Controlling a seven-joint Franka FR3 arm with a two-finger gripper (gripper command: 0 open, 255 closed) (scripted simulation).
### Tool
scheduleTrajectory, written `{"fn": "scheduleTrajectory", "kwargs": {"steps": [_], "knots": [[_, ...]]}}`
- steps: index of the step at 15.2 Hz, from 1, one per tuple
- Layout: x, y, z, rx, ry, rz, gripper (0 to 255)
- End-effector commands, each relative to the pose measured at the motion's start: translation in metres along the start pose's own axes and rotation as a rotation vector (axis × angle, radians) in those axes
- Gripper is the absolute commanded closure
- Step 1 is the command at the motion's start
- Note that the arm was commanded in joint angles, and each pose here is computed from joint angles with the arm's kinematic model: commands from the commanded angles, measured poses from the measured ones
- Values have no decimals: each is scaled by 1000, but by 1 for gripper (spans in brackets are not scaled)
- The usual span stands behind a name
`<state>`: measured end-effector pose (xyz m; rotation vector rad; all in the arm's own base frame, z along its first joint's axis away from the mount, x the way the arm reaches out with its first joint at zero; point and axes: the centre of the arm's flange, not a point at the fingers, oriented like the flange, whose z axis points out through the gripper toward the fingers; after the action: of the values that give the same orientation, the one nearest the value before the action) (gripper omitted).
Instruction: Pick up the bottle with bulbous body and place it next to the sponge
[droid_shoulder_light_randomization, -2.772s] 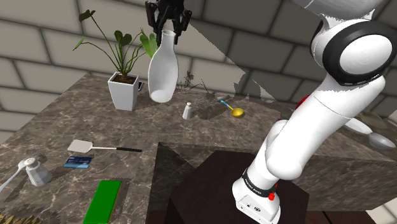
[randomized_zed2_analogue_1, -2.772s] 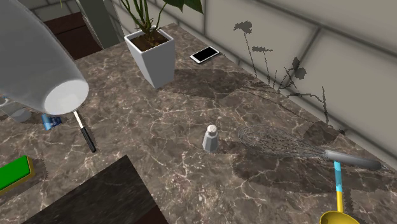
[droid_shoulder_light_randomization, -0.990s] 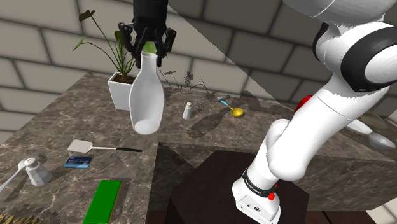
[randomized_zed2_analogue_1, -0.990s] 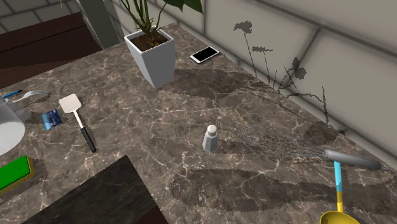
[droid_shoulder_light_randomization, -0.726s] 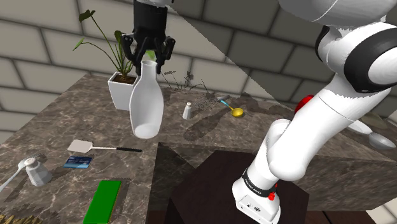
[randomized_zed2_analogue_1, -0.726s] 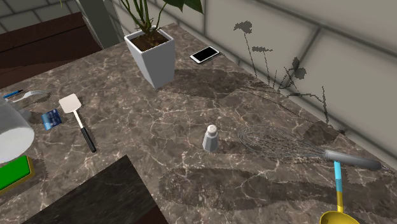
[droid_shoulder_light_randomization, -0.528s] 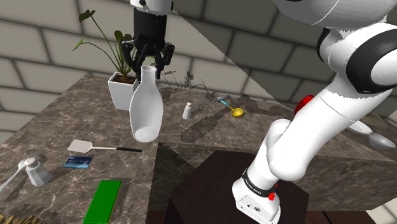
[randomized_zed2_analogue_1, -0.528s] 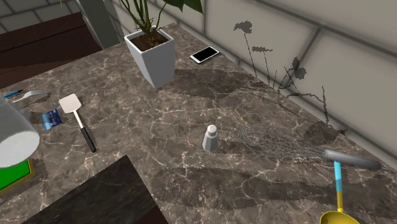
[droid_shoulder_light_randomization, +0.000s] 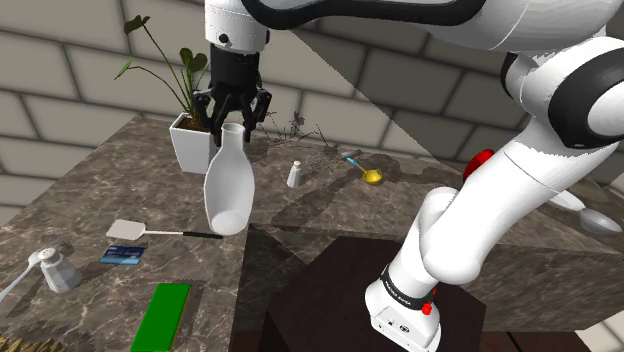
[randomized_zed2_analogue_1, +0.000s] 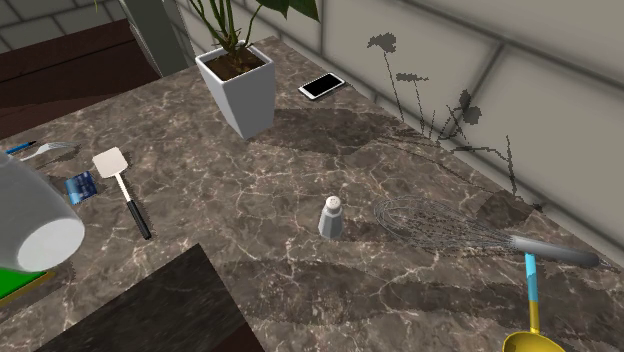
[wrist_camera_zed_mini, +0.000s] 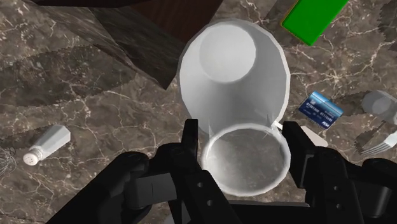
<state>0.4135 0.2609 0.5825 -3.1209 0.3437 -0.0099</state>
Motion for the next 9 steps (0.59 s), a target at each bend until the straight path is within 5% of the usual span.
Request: {"fn": "scheduleTrajectory", "kwargs": {"steps": [1, 9], "knots": [[-1, 1, 12, 1, 1, 0, 255], [-1, 1, 54, 1, 1, 0, 255]]}}
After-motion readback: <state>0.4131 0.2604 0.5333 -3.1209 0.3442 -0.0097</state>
